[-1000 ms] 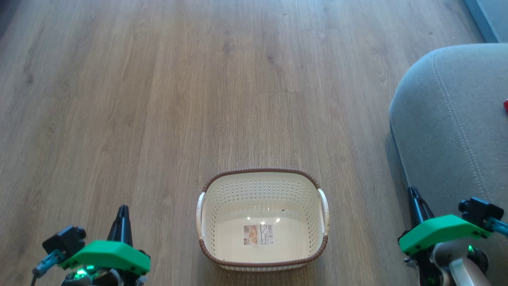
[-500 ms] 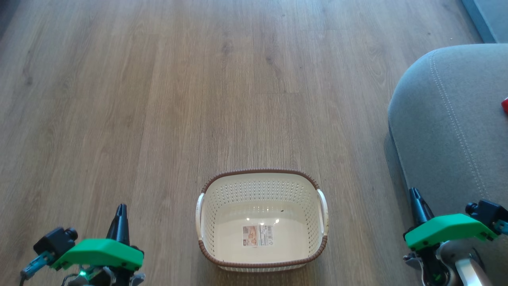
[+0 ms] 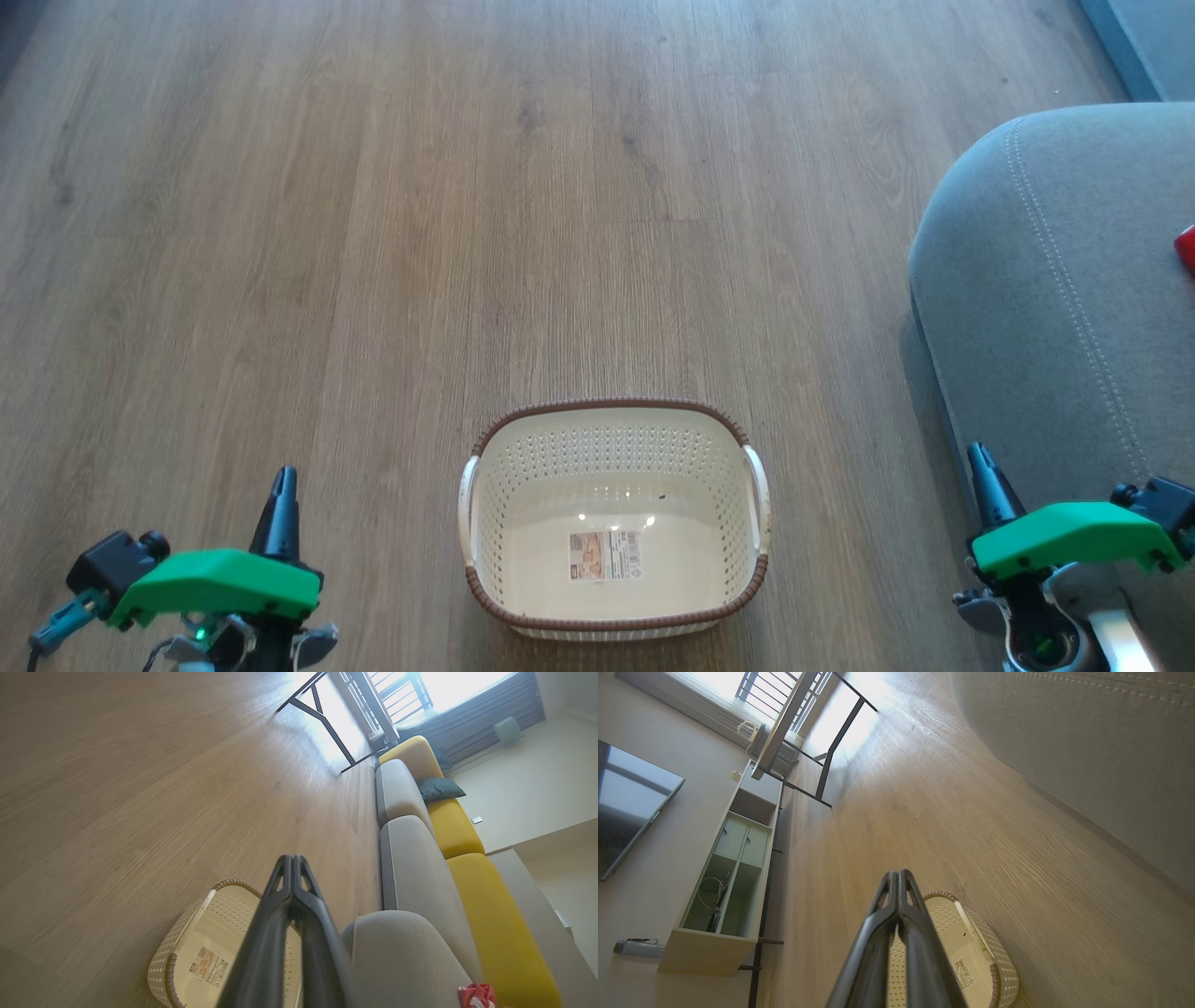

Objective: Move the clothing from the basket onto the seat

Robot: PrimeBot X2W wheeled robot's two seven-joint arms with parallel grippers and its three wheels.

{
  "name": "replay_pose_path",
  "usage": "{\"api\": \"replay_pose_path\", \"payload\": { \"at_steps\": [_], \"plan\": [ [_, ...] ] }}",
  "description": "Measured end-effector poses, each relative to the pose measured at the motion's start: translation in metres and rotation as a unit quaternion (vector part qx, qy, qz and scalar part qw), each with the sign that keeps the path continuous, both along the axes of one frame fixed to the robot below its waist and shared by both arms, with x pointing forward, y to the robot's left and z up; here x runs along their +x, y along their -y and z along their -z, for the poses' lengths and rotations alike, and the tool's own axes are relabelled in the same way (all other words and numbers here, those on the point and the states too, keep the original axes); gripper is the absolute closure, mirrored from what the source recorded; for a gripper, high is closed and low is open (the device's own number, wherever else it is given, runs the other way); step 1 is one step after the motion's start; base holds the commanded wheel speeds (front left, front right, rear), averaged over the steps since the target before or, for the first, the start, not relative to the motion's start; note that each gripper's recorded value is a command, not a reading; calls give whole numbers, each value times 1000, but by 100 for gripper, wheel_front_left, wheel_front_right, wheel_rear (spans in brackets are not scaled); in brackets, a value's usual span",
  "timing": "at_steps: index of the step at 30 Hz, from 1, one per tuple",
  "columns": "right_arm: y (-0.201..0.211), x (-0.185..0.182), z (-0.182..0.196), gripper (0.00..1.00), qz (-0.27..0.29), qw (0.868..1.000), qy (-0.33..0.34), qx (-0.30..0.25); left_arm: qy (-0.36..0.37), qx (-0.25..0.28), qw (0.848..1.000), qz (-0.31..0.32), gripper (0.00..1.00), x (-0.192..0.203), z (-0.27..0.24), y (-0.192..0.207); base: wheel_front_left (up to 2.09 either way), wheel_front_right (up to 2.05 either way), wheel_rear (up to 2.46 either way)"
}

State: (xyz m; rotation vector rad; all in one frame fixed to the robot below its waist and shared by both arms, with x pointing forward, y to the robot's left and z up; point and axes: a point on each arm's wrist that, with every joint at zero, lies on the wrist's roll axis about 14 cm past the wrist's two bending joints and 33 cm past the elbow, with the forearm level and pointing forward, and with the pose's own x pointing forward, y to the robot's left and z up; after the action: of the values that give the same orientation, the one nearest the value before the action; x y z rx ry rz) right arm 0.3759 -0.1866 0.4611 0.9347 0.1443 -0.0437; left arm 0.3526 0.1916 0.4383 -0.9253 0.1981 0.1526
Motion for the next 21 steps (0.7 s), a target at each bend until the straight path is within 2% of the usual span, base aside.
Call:
{"api": "replay_pose_path", "payload": {
  "at_steps": [21],
  "plan": [
    [8, -1, -4, 100, 28, 992, -1, 119, 20, -121, 992, -13, 100, 8, -11, 0, 0, 0, 0]
  ]
}}
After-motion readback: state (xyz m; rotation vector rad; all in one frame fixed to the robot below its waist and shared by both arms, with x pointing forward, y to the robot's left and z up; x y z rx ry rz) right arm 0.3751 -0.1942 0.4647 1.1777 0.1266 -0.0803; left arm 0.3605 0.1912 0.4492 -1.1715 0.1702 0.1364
